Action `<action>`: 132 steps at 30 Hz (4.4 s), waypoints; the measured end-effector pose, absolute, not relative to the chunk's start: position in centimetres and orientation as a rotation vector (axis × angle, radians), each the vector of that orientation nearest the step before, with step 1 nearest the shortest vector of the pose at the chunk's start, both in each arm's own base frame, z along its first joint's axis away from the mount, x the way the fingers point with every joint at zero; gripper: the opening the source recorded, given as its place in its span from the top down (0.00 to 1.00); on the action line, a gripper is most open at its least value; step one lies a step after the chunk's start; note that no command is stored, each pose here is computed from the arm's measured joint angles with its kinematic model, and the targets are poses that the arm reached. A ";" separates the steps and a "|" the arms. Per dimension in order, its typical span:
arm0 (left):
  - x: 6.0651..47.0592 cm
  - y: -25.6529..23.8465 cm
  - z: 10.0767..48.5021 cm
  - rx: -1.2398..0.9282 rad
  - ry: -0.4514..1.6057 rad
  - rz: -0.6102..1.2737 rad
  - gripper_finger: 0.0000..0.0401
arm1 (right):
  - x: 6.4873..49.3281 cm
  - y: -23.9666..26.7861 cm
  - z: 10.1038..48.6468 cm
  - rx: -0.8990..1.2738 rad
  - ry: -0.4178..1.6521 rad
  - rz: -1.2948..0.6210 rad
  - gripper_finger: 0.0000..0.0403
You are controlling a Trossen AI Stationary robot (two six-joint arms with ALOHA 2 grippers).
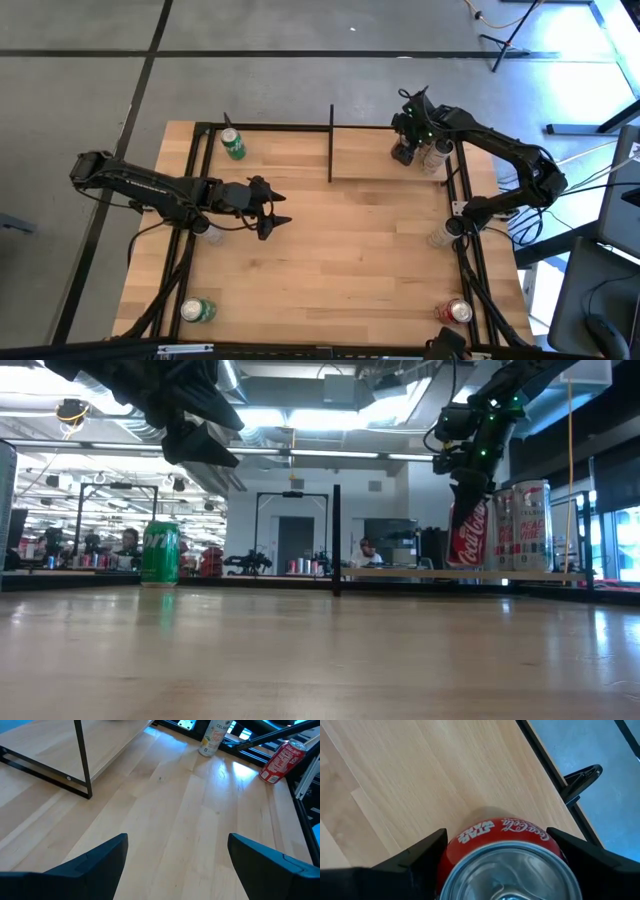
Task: Place canned beverage on shelf
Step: Put the top red soda can on the shelf, then put the top red soda can on the shelf aligned with the other red soda can
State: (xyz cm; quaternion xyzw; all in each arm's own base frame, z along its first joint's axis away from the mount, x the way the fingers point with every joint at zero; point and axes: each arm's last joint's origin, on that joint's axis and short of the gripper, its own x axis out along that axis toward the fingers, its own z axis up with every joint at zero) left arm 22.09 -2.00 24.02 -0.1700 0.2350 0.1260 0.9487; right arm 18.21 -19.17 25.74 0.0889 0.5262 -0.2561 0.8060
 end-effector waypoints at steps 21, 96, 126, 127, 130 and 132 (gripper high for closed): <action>22.1 -2.0 24.0 -0.345 0.478 0.257 0.17 | 19.0 -20.3 26.6 0.139 1.159 -0.593 0.21; 21.6 -2.8 32.2 -0.317 0.600 0.111 0.17 | 22.9 0.7 37.0 0.497 1.061 -0.132 0.07; 21.5 -3.5 31.8 -0.256 0.615 0.099 0.17 | 12.5 3.8 32.6 0.633 1.281 -0.636 0.07; 21.5 -3.5 31.8 -0.255 0.614 0.103 0.17 | 12.3 3.8 32.4 0.650 1.282 -0.647 0.07; 21.5 -3.5 31.8 -0.254 0.613 0.106 0.17 | 11.7 3.7 31.7 0.685 1.310 -0.660 0.07; 21.5 -3.5 31.8 -0.254 0.613 0.106 0.17 | 11.3 3.6 31.0 0.701 1.321 -0.677 0.07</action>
